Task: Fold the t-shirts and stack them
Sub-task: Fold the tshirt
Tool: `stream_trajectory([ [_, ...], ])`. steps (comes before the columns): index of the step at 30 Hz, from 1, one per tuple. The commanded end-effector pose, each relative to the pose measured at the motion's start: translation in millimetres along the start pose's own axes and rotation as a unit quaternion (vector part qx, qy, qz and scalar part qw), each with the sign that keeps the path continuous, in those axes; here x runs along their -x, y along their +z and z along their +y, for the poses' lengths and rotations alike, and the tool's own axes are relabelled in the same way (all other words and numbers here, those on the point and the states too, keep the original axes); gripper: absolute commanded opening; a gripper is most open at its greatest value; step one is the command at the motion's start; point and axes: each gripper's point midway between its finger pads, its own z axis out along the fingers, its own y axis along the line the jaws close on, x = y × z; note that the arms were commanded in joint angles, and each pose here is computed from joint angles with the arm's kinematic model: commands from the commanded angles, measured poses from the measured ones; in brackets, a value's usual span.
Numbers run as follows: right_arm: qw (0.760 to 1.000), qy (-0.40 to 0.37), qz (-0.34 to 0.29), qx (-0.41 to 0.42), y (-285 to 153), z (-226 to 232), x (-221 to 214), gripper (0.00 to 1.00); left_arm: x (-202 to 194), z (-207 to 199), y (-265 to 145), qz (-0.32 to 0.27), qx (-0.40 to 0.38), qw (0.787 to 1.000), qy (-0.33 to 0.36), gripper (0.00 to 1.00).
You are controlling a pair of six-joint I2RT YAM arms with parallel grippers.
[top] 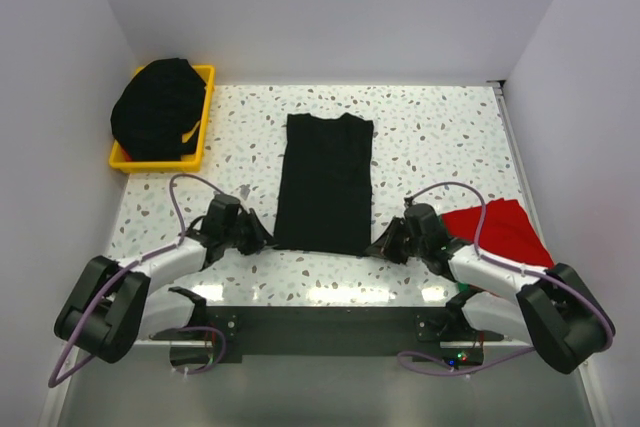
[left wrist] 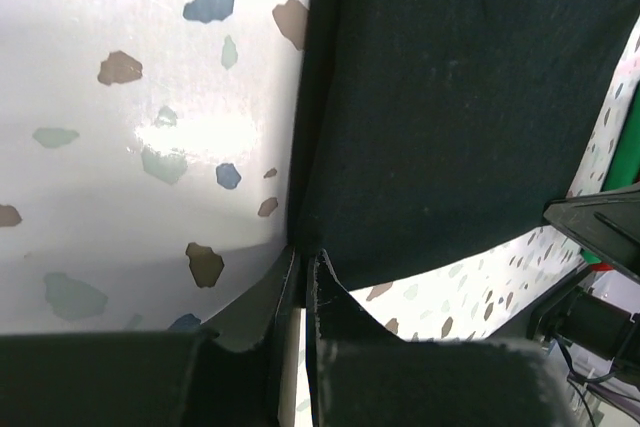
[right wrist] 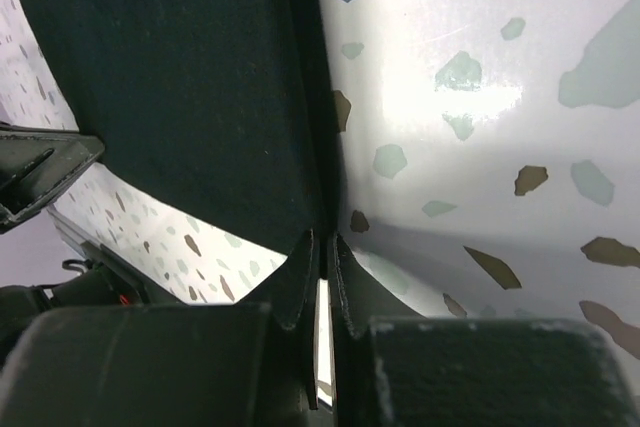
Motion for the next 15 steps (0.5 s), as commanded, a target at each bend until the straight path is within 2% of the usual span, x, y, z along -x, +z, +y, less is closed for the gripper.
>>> stream_trajectory([
  [1,1.0,-0.014,0.001,-0.019,-4,-13,-6,0.0,-24,29,-5,0.03,0.056,0.998,-0.004,0.03],
  [4,1.0,-0.018,0.006,-0.017,-8,-17,-11,0.0,-29,30,-7,0.033,0.055,0.998,-0.004,0.0],
  [15,1.0,-0.028,0.012,0.002,-31,-22,-26,0.0,-51,31,-19,0.037,0.035,0.999,-0.002,0.0],
])
